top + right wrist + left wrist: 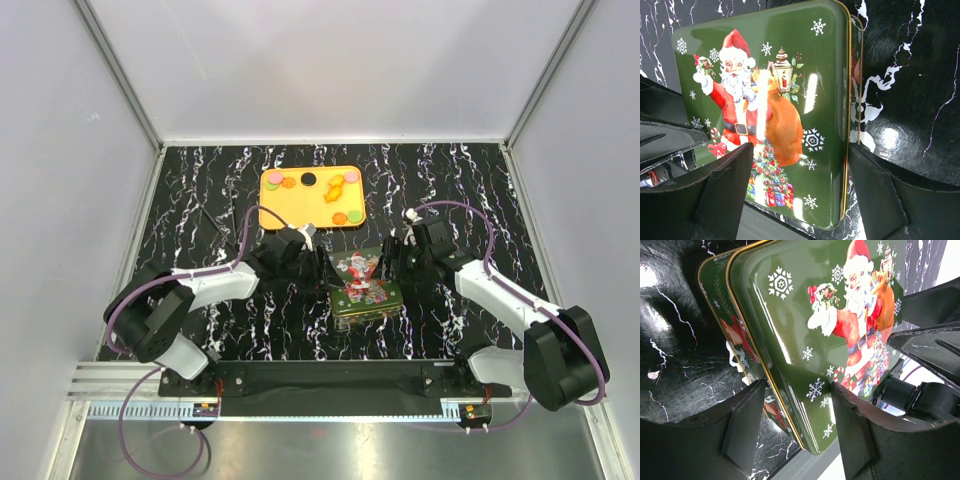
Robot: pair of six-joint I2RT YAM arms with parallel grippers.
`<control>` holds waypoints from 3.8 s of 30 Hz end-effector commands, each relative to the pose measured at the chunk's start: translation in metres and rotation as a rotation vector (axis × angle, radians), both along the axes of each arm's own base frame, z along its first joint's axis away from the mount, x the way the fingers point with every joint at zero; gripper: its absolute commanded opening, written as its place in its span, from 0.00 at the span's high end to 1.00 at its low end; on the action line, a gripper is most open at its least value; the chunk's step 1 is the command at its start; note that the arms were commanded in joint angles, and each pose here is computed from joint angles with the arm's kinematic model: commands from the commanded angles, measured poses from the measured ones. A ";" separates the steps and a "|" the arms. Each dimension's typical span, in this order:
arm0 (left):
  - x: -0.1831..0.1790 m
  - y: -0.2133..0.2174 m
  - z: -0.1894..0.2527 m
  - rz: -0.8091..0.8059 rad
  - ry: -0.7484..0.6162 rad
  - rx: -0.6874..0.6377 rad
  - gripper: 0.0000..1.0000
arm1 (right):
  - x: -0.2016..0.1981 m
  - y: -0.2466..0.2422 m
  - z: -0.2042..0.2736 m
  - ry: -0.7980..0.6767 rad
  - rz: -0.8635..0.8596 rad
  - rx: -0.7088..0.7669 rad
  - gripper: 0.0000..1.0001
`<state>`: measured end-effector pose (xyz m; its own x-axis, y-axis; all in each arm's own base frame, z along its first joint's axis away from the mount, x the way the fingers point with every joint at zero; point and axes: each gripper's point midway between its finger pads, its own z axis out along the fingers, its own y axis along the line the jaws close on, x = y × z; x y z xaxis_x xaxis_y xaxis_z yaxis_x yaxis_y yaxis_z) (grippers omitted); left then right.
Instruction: Pack the cookies
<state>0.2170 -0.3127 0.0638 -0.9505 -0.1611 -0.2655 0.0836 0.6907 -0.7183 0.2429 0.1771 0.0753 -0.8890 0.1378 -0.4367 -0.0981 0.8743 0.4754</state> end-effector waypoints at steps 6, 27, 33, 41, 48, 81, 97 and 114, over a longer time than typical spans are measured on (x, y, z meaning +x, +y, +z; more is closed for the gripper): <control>0.007 -0.006 0.004 0.019 -0.031 -0.024 0.43 | -0.001 0.005 0.012 -0.034 0.014 -0.014 0.16; -0.015 0.006 -0.005 -0.071 -0.034 0.054 0.31 | -0.010 -0.032 0.036 -0.054 -0.232 -0.072 0.03; -0.017 0.006 -0.007 -0.095 -0.037 0.069 0.30 | -0.036 -0.021 0.028 0.060 -0.258 0.039 0.01; -0.016 0.001 -0.009 -0.105 -0.033 0.072 0.30 | -0.048 -0.011 0.013 0.123 -0.271 0.109 0.00; -0.018 0.000 -0.012 -0.105 -0.017 0.076 0.30 | -0.053 0.000 -0.012 0.177 -0.279 0.165 0.01; -0.017 -0.011 -0.018 -0.118 -0.007 0.116 0.27 | -0.046 0.012 -0.046 0.097 -0.277 0.201 0.82; -0.013 -0.005 -0.014 -0.125 -0.018 0.157 0.24 | -0.029 -0.024 0.012 -0.059 -0.358 0.047 0.25; -0.010 -0.005 -0.010 -0.128 -0.025 0.157 0.24 | -0.048 -0.013 -0.030 0.043 -0.351 0.135 0.58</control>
<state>0.2107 -0.3161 0.0552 -0.9503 -0.0262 -0.3103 0.1757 0.7776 -0.6037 0.2006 0.1578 0.0624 -0.7730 0.4910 -0.4017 0.2045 0.7923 0.5748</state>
